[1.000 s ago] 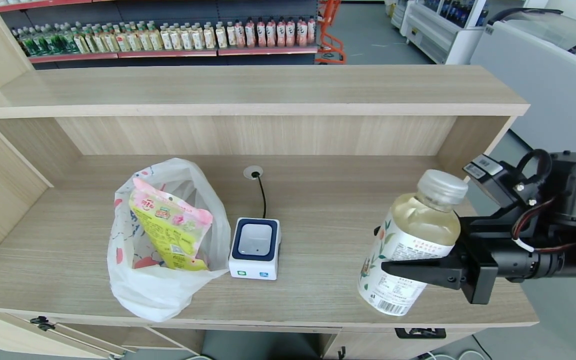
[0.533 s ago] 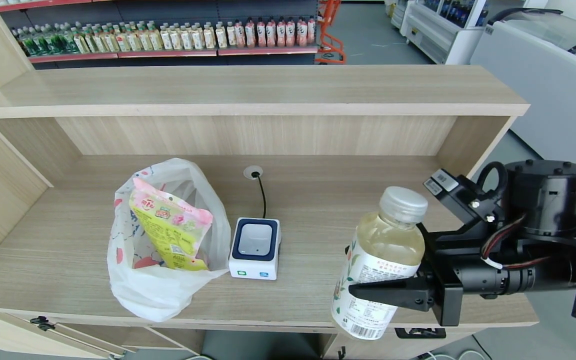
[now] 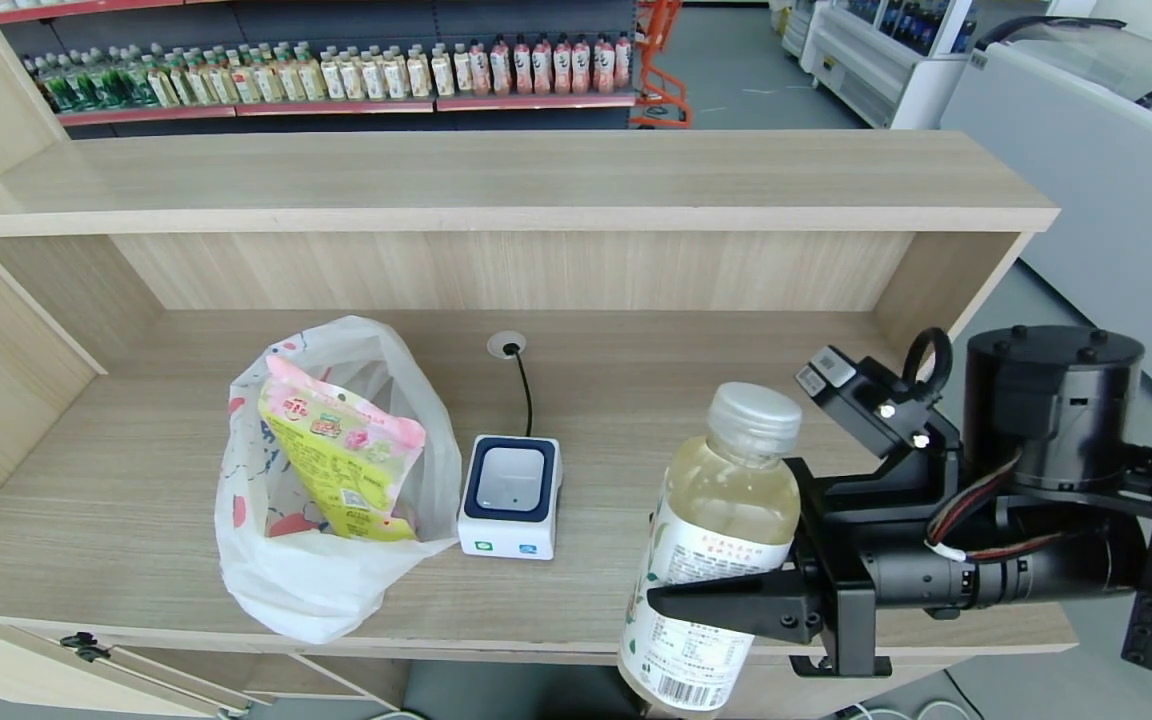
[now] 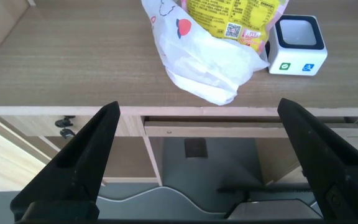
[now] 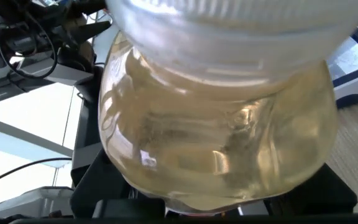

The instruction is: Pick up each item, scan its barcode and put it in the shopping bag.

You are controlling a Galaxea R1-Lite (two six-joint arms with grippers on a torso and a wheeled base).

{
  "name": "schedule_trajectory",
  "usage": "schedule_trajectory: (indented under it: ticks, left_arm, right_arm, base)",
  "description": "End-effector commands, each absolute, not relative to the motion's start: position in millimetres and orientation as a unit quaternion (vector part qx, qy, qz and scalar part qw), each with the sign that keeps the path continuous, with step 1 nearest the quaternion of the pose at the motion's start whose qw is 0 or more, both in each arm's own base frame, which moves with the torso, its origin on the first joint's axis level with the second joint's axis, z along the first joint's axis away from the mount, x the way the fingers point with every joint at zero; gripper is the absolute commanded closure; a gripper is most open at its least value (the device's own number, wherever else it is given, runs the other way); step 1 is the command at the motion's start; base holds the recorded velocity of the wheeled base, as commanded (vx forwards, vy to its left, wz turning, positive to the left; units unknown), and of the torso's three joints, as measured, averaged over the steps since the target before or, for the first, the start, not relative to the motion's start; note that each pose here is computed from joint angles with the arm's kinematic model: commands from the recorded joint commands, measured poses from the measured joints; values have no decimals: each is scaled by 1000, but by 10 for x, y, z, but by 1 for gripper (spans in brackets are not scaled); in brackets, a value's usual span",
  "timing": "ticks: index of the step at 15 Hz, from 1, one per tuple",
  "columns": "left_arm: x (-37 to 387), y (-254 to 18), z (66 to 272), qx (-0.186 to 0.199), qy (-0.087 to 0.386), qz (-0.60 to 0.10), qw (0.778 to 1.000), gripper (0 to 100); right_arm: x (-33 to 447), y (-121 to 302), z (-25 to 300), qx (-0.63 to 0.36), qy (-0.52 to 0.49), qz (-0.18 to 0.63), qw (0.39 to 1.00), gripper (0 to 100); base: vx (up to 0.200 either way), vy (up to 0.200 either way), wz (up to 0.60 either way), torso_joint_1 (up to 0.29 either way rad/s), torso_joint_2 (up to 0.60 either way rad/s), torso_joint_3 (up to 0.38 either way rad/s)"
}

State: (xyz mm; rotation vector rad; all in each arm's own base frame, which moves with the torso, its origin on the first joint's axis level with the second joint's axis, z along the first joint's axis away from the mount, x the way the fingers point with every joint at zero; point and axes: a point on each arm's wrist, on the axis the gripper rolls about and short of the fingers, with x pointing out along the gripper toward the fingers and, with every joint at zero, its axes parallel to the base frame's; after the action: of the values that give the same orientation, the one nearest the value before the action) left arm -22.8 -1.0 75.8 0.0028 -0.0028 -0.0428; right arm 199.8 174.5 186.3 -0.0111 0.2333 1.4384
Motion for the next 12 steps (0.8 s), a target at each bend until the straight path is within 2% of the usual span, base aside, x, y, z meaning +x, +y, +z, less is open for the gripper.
schedule_trajectory:
  ticks: [1, 12]
  left_arm:
    - [-227, -10, 758, 2, -1, -21, 1000, 0]
    - [-227, -10, 758, 2, -1, -21, 1000, 0]
  right_arm:
    - [2017, 1771, 1825, -5, 115, 658, 744, 100]
    - [2015, 1976, 1733, -11, 146, 657, 740, 100]
  base:
    - [0, 0, 0, 0, 0, 0]
    - [0, 0, 0, 0, 0, 0]
